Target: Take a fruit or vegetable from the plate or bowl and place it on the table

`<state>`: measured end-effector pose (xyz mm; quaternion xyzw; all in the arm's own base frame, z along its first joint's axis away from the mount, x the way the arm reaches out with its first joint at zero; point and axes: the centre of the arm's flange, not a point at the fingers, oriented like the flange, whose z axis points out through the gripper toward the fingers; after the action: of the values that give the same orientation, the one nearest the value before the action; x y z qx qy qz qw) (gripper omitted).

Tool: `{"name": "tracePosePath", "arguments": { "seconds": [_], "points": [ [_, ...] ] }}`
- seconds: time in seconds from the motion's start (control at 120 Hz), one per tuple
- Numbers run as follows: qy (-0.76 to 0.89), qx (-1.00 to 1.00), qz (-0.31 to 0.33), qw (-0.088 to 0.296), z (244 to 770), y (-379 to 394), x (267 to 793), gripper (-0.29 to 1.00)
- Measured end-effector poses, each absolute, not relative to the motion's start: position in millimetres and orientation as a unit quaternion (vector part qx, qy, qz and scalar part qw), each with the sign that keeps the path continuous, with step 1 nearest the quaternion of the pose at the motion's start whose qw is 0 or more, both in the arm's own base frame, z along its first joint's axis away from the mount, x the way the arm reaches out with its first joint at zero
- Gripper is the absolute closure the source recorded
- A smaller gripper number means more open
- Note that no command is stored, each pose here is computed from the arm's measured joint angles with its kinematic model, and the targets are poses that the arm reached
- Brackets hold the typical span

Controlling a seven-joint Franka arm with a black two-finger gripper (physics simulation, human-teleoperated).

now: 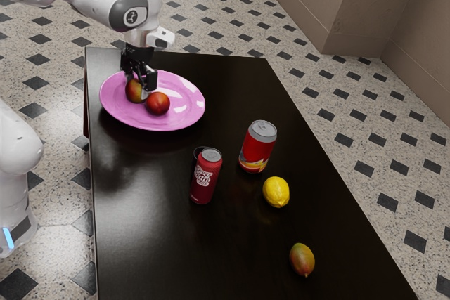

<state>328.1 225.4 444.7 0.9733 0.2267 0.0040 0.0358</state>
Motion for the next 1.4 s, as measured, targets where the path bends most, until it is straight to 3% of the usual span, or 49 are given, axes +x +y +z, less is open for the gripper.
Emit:
{"name": "tracePosePath", "arguments": {
  "seconds": [0.233, 0.358, 0.508, 0.983, 1.267, 1.4],
  "points": [
    [0.229, 0.973, 0.004, 0.032, 448.1, 225.4, 326.8, 0.29],
    [0.23, 0.973, 0.004, 0.031, 450.2, 225.0, 326.6, 0.38],
    [0.231, 0.973, 0.012, 0.026, 463.7, 225.3, 328.0, 0.32],
    [0.225, 0.97, 0.094, -0.007, 528.5, 232.8, 353.3, 0.32],
    [0.178, 0.964, 0.187, -0.057, 552.0, 209.3, 407.6, 0.31],
    [0.152, 0.961, 0.22, -0.073, 553.6, 221.6, 461.4, 0.32]
  ]
}}
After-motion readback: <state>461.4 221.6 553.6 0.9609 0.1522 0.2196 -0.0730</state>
